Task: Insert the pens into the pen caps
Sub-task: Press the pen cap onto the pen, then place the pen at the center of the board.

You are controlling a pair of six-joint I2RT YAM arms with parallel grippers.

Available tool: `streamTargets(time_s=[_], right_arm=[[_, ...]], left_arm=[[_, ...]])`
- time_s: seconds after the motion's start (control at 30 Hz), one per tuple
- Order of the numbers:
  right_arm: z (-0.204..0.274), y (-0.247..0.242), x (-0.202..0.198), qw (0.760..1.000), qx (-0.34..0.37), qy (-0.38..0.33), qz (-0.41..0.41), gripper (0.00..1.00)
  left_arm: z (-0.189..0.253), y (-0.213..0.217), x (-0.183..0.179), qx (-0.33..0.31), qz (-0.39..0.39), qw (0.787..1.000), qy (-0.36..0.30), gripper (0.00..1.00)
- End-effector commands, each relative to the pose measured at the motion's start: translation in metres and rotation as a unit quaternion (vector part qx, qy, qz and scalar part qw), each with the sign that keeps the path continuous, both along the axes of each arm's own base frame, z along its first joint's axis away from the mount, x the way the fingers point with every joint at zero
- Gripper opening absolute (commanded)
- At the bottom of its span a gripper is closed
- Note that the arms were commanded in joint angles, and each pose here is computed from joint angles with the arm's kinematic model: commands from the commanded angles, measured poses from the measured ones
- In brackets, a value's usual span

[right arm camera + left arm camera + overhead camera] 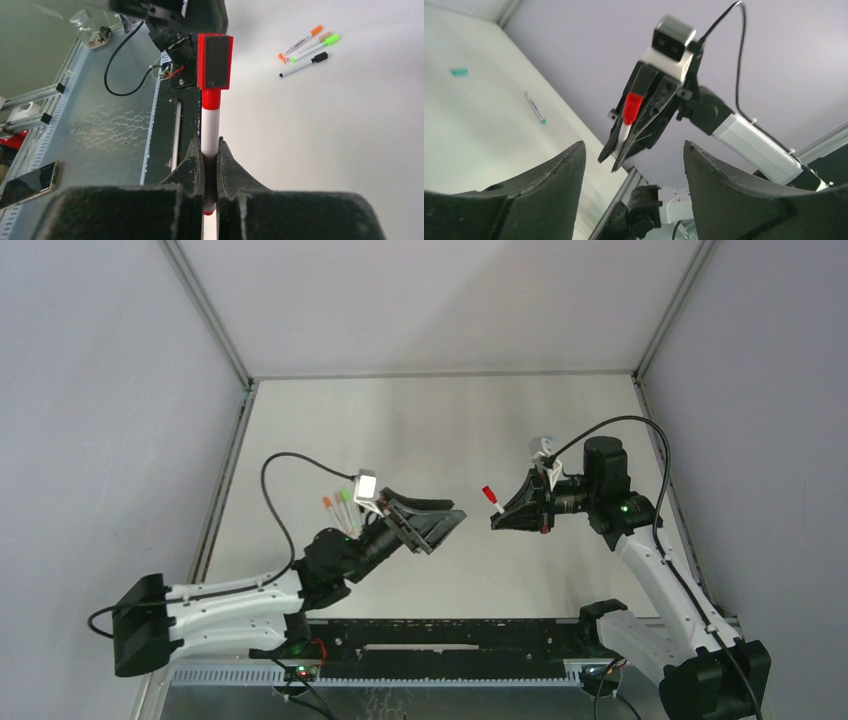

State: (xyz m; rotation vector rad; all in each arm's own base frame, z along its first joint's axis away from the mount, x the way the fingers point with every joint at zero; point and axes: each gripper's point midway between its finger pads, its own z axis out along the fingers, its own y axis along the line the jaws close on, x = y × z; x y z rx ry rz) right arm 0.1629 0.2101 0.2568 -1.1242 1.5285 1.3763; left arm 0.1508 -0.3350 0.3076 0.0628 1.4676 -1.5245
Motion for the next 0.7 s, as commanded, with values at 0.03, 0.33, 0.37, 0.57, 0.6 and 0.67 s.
streamTargets(time_s=[0.03, 0.33, 0.37, 0.57, 0.6, 0.67], right_arm=[[0.013, 0.001, 0.004, 0.998, 0.007, -0.056, 0.010, 0.00], [0.011, 0.001, 0.000, 0.999, 0.017, -0.035, 0.030, 0.00], [0.011, 0.001, 0.001, 0.999, 0.017, -0.033, 0.029, 0.00], [0.009, 0.000, 0.003, 0.999, 0.015, -0.030, 0.026, 0.00], [0.009, 0.000, 0.003, 0.999, 0.015, -0.029, 0.026, 0.00], [0.009, 0.000, 0.003, 0.999, 0.016, -0.028, 0.026, 0.00]], left_arm=[[0.003, 0.027, 0.006, 0.018, 0.053, 0.996, -0.069, 0.78], [0.008, -0.005, -0.008, 0.000, 0.003, 0.984, -0.179, 0.76], [0.010, -0.010, -0.007, -0.003, 0.001, 0.983, -0.183, 0.75], [0.017, -0.026, 0.004, -0.036, 0.020, 0.980, -0.194, 0.63], [0.017, -0.030, 0.006, -0.035, 0.019, 0.980, -0.194, 0.61], [0.015, -0.038, 0.006, -0.034, 0.011, 0.981, -0.193, 0.57]])
